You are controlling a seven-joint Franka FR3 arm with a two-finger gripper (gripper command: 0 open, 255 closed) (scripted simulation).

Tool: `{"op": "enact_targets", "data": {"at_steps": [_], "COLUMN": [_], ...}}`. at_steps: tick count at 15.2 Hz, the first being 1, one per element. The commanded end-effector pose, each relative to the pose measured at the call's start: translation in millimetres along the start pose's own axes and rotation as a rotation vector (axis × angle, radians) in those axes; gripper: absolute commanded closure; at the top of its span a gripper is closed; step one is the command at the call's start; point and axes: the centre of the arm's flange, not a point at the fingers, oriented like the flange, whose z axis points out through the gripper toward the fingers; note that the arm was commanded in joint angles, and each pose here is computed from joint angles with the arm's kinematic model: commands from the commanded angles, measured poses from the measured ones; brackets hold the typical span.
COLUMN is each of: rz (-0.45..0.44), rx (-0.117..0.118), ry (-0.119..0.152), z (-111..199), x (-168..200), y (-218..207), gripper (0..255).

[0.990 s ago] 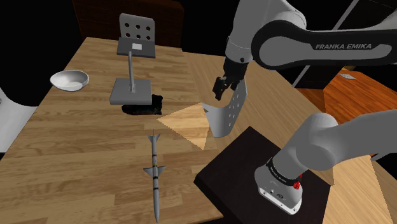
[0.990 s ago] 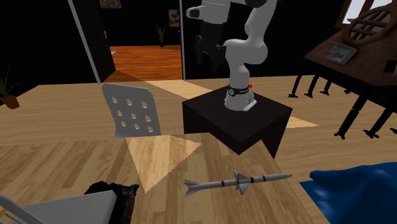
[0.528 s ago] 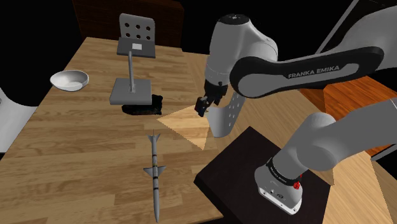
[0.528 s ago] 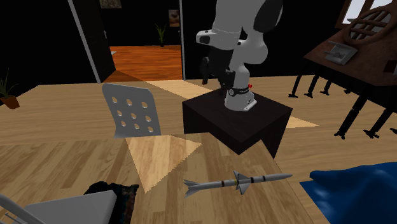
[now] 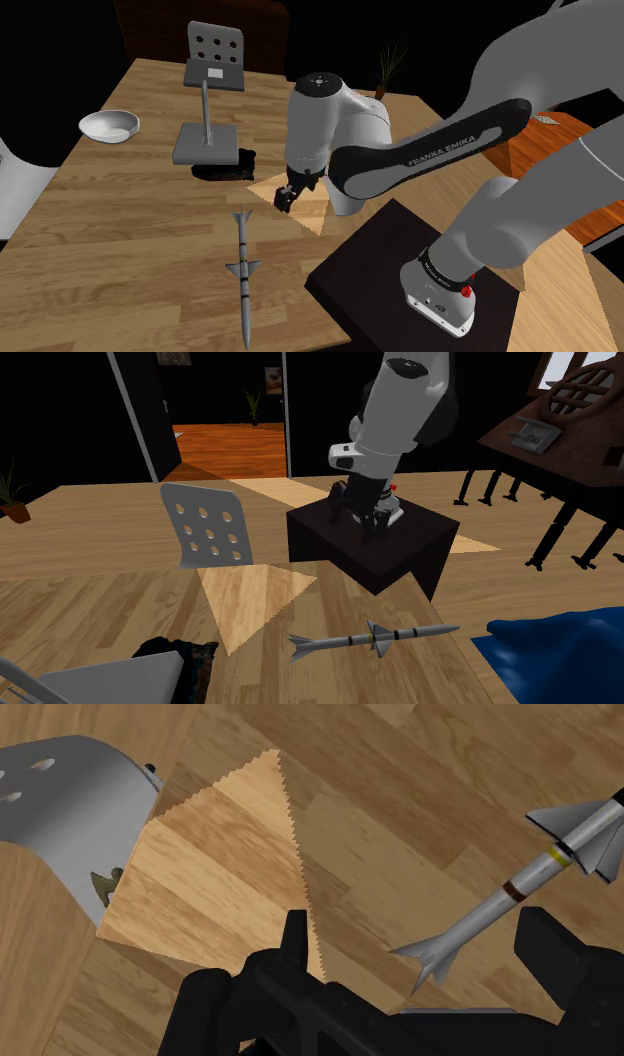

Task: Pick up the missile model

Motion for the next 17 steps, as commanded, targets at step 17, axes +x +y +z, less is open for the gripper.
{"op": "enact_targets", "data": {"at_steps": [17], "rz": [-0.107], "rx": [-0.032], "ry": [0.061], "z": [134], "x": [21], "y": [-185], "gripper": [0]}}
